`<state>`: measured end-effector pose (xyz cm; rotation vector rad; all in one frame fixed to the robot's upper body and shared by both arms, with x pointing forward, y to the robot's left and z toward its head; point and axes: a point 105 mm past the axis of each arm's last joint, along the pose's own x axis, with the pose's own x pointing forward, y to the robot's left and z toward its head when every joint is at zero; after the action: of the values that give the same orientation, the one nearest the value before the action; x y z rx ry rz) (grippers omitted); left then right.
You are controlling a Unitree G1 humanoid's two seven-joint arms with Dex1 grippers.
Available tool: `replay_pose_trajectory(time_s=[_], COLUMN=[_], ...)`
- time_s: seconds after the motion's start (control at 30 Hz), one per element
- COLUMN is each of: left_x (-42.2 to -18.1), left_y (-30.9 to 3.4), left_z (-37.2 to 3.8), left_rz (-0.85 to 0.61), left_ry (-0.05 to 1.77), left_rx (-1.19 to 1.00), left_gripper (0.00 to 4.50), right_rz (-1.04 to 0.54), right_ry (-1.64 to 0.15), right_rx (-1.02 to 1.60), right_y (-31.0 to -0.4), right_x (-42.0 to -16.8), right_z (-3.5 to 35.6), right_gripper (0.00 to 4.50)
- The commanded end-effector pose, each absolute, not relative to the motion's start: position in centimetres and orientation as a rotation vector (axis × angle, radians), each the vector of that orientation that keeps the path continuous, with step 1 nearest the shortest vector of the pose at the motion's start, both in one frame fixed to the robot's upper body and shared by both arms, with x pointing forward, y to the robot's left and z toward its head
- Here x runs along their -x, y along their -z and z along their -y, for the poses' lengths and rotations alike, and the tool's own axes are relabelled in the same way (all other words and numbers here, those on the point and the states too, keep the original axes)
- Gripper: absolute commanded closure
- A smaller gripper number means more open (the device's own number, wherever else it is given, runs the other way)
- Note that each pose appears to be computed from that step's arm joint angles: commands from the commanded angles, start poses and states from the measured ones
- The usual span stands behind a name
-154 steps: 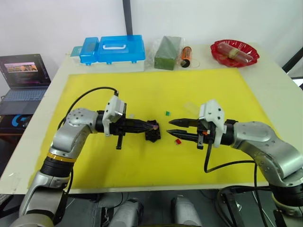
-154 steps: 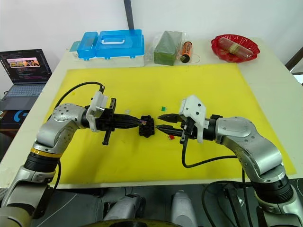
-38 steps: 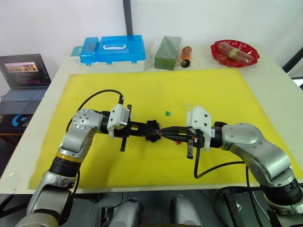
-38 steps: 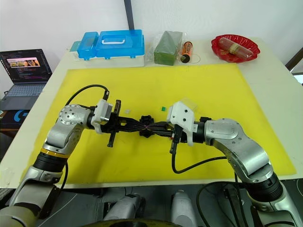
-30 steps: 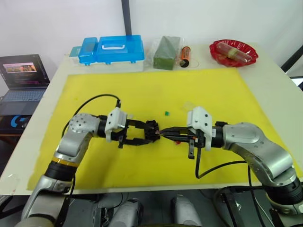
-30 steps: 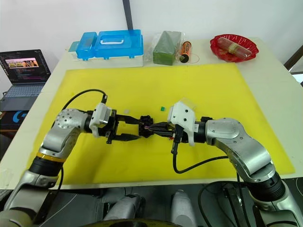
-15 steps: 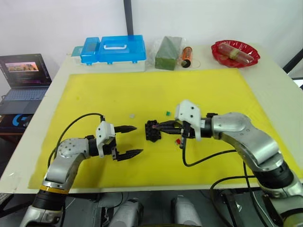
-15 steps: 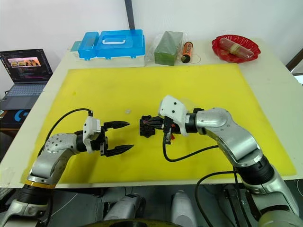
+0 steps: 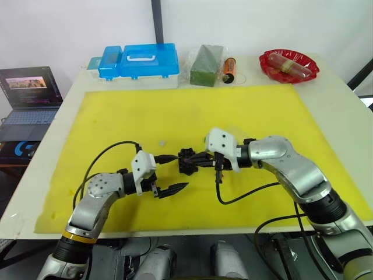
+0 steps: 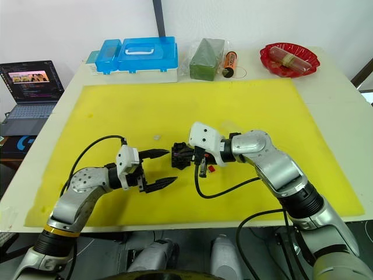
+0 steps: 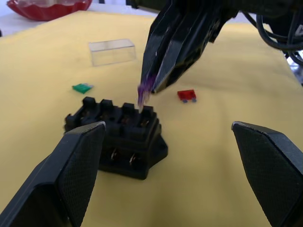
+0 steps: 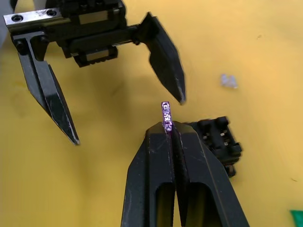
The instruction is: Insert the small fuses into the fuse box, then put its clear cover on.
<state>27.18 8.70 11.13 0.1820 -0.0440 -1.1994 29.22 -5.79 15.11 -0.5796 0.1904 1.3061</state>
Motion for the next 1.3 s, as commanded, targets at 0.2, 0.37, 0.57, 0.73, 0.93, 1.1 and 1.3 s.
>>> replay_pose_trajectory(time_s=[0.2,0.37,0.57,0.73,0.93,1.1,1.3], left_x=[-27.9,-28.0,-27.5,-27.1,-27.5,-27.9,-27.8], left_y=[-11.7,-11.1,-11.1,-11.7,-12.7,-12.9,-12.5], left_z=[-8.3,-8.6,-8.7,-8.4,-8.0,-7.9,-8.0], left_rz=[0.075,0.07,0.076,0.084,0.087,0.086,0.076], left_ry=[1.201,1.202,1.206,1.207,1.201,1.193,1.192], left_rx=[-0.196,-0.194,-0.194,-0.194,-0.196,-0.196,-0.197], left_gripper=[0.02,0.02,0.02,0.02,0.02,0.02,0.02], right_rz=[-0.131,-0.136,-0.143,-0.143,-0.147,-0.154,-0.155], right_ry=[-1.326,-1.338,-1.354,-1.359,-1.364,-1.374,-1.38], right_rx=[0.623,0.637,0.642,0.644,0.657,0.661,0.668], right_y=[-16.1,-15.9,-15.8,-15.7,-15.4,-15.2,-15.1], right_x=[-29.7,-29.9,-29.8,-29.8,-30.1,-30.0,-30.0], right_z=[5.4,5.5,5.5,5.4,5.4,5.5,5.5], right_gripper=[4.5,4.5,4.5,4.5,4.5,4.5,4.5])
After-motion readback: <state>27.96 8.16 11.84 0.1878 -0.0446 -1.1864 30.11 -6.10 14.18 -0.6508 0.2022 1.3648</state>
